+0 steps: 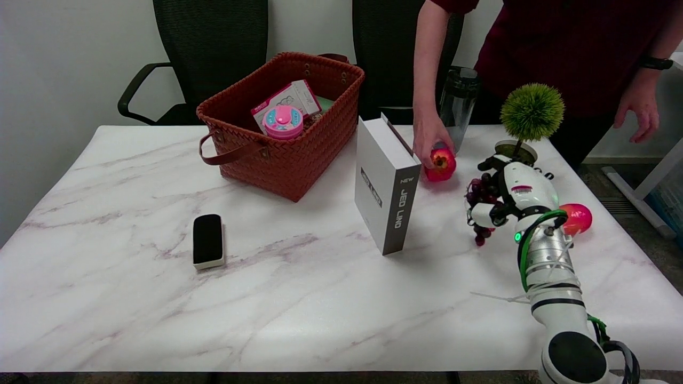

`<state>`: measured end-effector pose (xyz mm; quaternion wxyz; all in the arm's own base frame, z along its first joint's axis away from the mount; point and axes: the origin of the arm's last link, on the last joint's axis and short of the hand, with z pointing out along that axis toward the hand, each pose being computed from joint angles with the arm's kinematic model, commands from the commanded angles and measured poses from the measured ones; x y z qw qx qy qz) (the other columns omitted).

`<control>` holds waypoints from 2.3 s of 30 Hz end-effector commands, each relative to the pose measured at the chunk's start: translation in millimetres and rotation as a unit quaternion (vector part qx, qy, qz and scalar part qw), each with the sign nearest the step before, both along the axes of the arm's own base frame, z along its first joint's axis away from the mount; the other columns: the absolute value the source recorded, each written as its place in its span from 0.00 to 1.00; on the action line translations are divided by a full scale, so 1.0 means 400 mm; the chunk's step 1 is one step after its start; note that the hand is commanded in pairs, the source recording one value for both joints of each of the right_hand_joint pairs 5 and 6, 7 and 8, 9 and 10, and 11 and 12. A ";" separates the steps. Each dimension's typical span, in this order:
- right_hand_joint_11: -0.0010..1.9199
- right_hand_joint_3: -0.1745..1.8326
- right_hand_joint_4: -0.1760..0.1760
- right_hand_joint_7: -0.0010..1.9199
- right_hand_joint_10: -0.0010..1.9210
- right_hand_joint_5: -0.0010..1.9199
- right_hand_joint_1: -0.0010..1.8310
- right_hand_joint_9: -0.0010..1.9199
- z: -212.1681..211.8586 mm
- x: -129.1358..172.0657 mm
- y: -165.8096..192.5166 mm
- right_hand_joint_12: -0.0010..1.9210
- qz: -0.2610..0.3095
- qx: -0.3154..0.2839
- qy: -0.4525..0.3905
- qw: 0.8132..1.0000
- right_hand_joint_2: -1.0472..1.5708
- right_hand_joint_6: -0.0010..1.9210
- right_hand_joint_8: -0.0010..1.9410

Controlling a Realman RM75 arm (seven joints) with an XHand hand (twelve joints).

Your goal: Pick up the grapes.

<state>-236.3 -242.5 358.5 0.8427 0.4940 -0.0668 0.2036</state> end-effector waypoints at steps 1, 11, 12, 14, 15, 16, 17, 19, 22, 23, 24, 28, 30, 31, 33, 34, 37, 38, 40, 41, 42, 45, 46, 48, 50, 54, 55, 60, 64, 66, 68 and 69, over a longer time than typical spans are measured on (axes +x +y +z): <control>0.19 0.35 0.50 0.49 0.46 0.28 0.67 0.46 0.017 0.107 -0.099 0.19 0.066 0.021 0.014 0.998 0.68 0.28 0.49; 0.02 0.00 0.50 0.32 0.23 0.08 0.60 0.23 0.060 0.167 -0.148 0.02 0.085 0.047 0.003 0.995 0.62 0.08 0.31; 0.02 0.00 0.50 0.31 0.22 0.07 0.59 0.22 0.060 0.175 -0.153 0.02 0.089 0.051 0.005 0.995 0.62 0.07 0.31; 0.02 0.00 0.50 0.30 0.20 0.07 0.59 0.20 0.061 0.185 -0.160 0.02 0.093 0.054 0.006 0.994 0.62 0.07 0.30; 0.02 0.00 0.50 0.30 0.20 0.07 0.59 0.20 0.060 0.187 -0.161 0.02 0.094 0.054 0.007 0.994 0.62 0.07 0.30; 0.02 0.00 0.50 0.30 0.20 0.07 0.59 0.20 0.059 0.187 -0.161 0.02 0.094 0.055 0.007 0.994 0.61 0.07 0.29; 0.02 0.00 0.50 0.30 0.19 0.07 0.59 0.19 0.058 0.186 -0.161 0.02 0.093 0.056 0.008 0.994 0.61 0.07 0.29; 0.02 0.00 0.50 0.31 0.21 0.07 0.60 0.21 0.056 0.180 -0.161 0.02 0.090 0.057 0.007 0.994 0.61 0.07 0.30; 0.03 0.12 0.50 0.36 0.28 0.09 0.63 0.28 0.057 0.168 -0.156 0.03 0.083 0.056 0.007 0.995 0.57 0.09 0.35; 0.04 0.19 0.50 0.37 0.31 0.10 0.64 0.31 0.059 0.163 -0.153 0.04 0.080 0.054 0.006 0.995 0.56 0.10 0.37; 0.04 0.26 0.50 0.39 0.33 0.11 0.64 0.33 0.059 0.160 -0.149 0.04 0.078 0.053 0.007 0.996 0.55 0.11 0.38; 0.14 0.45 0.50 0.42 0.34 0.30 0.64 0.34 0.060 0.152 -0.136 0.14 0.073 0.049 0.022 0.996 0.39 0.30 0.42; 0.17 0.49 0.50 0.27 0.23 0.30 0.61 0.23 0.064 0.149 -0.132 0.17 0.071 0.046 0.026 0.996 0.29 0.30 0.27; 0.17 0.49 0.50 0.23 0.22 0.26 0.60 0.22 0.064 0.148 -0.131 0.17 0.070 0.045 0.026 0.996 0.26 0.26 0.22; 0.16 0.47 0.50 0.20 0.21 0.22 0.58 0.21 0.064 0.145 -0.129 0.16 0.069 0.045 0.026 0.996 0.24 0.22 0.20; 0.16 0.47 0.50 0.25 0.23 0.25 0.59 0.23 0.064 0.144 -0.129 0.16 0.068 0.045 0.026 0.996 0.25 0.25 0.25; 0.18 0.45 0.50 0.49 0.33 0.36 0.60 0.33 0.064 0.141 -0.127 0.18 0.066 0.045 0.026 0.996 0.29 0.36 0.49; 0.18 0.45 0.50 0.51 0.34 0.37 0.60 0.34 0.065 0.140 -0.127 0.18 0.065 0.045 0.026 0.997 0.29 0.37 0.50; 0.19 0.45 0.50 0.50 0.34 0.37 0.60 0.34 0.066 0.135 -0.128 0.19 0.062 0.046 0.024 0.997 0.30 0.37 0.50; 0.19 0.44 0.50 0.49 0.34 0.37 0.60 0.34 0.065 0.131 -0.129 0.19 0.059 0.047 0.022 0.997 0.30 0.37 0.49; 0.19 0.44 0.50 0.48 0.34 0.36 0.60 0.34 0.064 0.127 -0.130 0.19 0.057 0.049 0.022 0.997 0.30 0.36 0.48; 0.19 0.44 0.50 0.46 0.33 0.33 0.60 0.33 0.063 0.109 -0.135 0.19 0.044 0.054 0.019 0.997 0.31 0.33 0.45; 0.19 0.44 0.50 0.45 0.33 0.33 0.60 0.33 0.065 0.102 -0.137 0.19 0.039 0.056 0.014 0.998 0.32 0.33 0.45; 0.19 0.44 0.50 0.45 0.32 0.32 0.60 0.32 0.070 0.082 -0.142 0.19 0.026 0.057 -0.008 0.998 0.33 0.32 0.45; 0.17 0.45 0.50 0.45 0.31 0.32 0.60 0.31 0.077 0.064 -0.146 0.17 0.015 0.056 -0.023 0.998 0.33 0.32 0.44; 0.14 0.46 0.50 0.44 0.29 0.31 0.60 0.29 0.089 0.025 -0.162 0.14 -0.011 0.067 -0.051 0.996 0.33 0.31 0.43; 0.14 0.46 0.50 0.44 0.29 0.31 0.60 0.29 0.091 0.017 -0.166 0.14 -0.017 0.070 -0.059 0.996 0.33 0.31 0.43; 0.12 0.47 0.50 0.43 0.29 0.30 0.59 0.29 0.099 -0.018 -0.181 0.12 -0.038 0.081 -0.091 0.992 0.33 0.30 0.42; 0.12 0.47 0.50 0.42 0.28 0.29 0.59 0.28 0.103 -0.034 -0.189 0.12 -0.045 0.083 -0.103 0.990 0.33 0.29 0.42; 0.12 0.47 0.50 0.42 0.28 0.29 0.59 0.28 0.104 -0.042 -0.192 0.12 -0.050 0.087 -0.108 0.989 0.33 0.29 0.42; 0.11 0.47 0.50 0.42 0.28 0.28 0.59 0.28 0.106 -0.051 -0.195 0.11 -0.054 0.090 -0.116 0.988 0.33 0.28 0.41; 0.11 0.47 0.50 0.42 0.28 0.28 0.59 0.28 0.107 -0.054 -0.196 0.11 -0.055 0.090 -0.119 0.987 0.33 0.28 0.41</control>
